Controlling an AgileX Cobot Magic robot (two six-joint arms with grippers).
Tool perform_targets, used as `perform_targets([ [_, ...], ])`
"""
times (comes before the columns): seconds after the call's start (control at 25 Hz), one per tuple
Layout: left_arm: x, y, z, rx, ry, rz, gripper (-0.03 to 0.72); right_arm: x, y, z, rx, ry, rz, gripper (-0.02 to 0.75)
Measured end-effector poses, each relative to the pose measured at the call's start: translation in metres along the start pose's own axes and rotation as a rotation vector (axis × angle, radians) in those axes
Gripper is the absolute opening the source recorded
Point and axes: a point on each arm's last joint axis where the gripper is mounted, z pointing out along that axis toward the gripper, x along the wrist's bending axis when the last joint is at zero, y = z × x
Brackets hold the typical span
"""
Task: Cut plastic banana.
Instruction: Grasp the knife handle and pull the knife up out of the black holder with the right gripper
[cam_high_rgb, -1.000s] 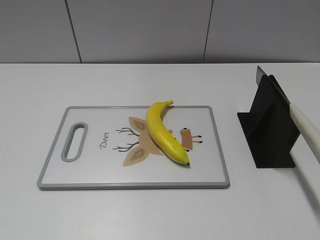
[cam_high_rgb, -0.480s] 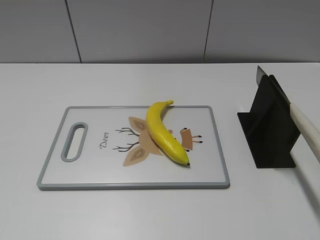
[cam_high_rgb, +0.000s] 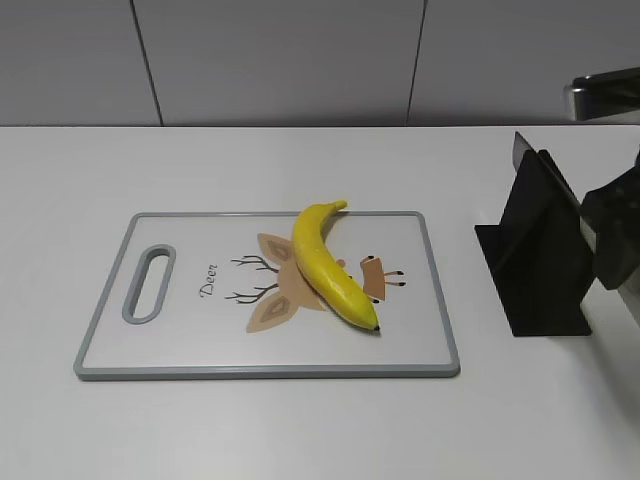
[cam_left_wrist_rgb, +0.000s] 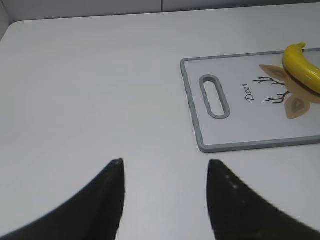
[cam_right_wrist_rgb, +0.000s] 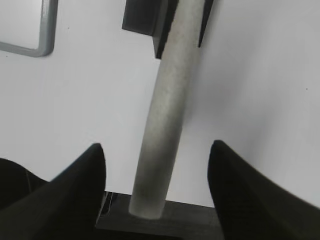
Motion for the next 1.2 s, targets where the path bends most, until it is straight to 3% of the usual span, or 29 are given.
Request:
perform_targets([
  [0.36,0.000,0.000,0.000,0.000,0.000,0.000,0.520,0.002,0.018,0.038,0.077,-0.007,0.047,0.483],
  [0.72,0.000,0.000,0.000,0.000,0.000,0.000,0.517,0.000,0.020,0.041,0.072,-0.026,0.077,0.226],
  [1.2,0.000,0.000,0.000,0.000,0.000,0.000,0.497,-0.001,0.019,0.037,0.064,-0.033,0.095,0.182],
])
